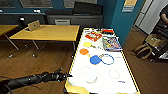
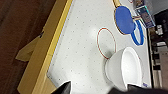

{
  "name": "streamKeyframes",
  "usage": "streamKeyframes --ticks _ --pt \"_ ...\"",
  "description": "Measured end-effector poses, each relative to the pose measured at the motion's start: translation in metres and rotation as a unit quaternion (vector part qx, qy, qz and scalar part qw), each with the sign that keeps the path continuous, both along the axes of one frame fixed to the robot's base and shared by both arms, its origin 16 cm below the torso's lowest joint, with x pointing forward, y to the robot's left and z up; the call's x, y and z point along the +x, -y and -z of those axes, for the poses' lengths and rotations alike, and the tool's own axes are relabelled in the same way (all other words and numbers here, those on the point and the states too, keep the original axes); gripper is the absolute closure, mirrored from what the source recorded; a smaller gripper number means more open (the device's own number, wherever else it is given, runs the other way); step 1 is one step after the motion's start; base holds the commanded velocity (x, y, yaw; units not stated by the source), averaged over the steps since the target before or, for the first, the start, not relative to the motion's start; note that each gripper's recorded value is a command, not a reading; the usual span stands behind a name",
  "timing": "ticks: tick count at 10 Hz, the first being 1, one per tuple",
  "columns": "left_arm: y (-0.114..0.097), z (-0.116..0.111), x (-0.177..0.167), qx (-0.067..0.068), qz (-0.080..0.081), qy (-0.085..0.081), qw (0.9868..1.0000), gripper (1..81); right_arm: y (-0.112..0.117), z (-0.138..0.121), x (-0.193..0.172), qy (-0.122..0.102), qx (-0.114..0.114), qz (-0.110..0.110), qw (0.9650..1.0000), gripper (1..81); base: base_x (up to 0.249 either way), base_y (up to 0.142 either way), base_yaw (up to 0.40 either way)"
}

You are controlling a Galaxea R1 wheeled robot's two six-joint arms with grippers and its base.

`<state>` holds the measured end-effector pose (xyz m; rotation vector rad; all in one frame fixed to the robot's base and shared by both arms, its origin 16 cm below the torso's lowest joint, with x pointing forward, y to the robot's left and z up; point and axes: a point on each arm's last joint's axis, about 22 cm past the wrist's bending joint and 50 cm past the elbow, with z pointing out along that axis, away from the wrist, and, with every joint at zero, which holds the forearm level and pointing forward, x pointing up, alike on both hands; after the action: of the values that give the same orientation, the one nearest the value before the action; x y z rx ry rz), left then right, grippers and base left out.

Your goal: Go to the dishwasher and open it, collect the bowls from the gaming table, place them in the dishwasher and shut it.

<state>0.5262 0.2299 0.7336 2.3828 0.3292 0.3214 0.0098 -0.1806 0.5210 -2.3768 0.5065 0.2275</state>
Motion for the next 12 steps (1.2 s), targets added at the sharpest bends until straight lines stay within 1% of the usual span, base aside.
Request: streamKeyframes --ticks 1,2,3,4,6,7,8,9,10,11,12 --pt "0.002 -0.005 0.008 0.0 0.0 0.006 1.0 1.0 -0.004 0.0 -0.001 0.0 0.002 0.0 1.0 81.1 0.0 0.0 0.0" --pt "0.01 -0.004 0.007 -0.003 0.005 0.004 1.0 1.0 -0.006 0.0 0.0 0.0 0.003 0.0 1.0 81.1 0.0 0.0 0.0" --pt "0.024 -0.003 0.006 -0.009 0.013 0.002 0.9999 1.0 -0.004 0.001 0.0 0.0 0.002 0.0 1.0 81.1 0.0 0.0 0.0" --pt "0.036 0.0 0.006 -0.011 0.02 -0.002 0.9997 1.0 -0.003 0.002 -0.001 0.0 0.0 -0.001 1.0 81.1 0.0 0.0 0.0" --pt "0.042 0.005 0.009 -0.007 0.022 -0.006 0.9997 1.0 -0.003 0.001 0.0 0.0 0.0 0.0 1.0 81.1 0.0 0.0 0.0" --pt "0.046 0.003 0.012 -0.007 0.024 -0.006 0.9997 1.0 -0.004 0.001 0.0 0.0 0.001 0.0 1.0 81.1 0.0 0.0 0.0" --pt "0.054 0.002 0.013 -0.011 0.029 -0.005 0.9995 1.0 -0.006 0.001 -0.001 0.0 0.002 0.0 1.0 81.1 0.0 0.0 0.0" --pt "0.06 0.004 0.014 -0.013 0.027 -0.009 0.9995 1.0 -0.011 0.001 -0.001 0.0 0.005 0.0 1.0 81.1 0.0 0.0 0.0" --pt "0.061 0.006 0.017 -0.013 0.019 -0.014 0.9996 1.0 -0.014 0.001 -0.001 0.0 0.007 0.0 1.0 81.1 0.0 0.0 0.0" --pt "0.061 0.007 0.018 -0.012 0.017 -0.019 0.9996 1.0 -0.012 0.002 -0.001 0.0 0.005 0.0 1.0 81.1 0.0 0.0 0.0" --pt "0.063 0.005 0.023 -0.007 0.02 -0.02 0.9996 1.0 -0.01 0.004 0.0 0.0 0.002 0.0 1.0 81.1 0.0 0.0 0.0"
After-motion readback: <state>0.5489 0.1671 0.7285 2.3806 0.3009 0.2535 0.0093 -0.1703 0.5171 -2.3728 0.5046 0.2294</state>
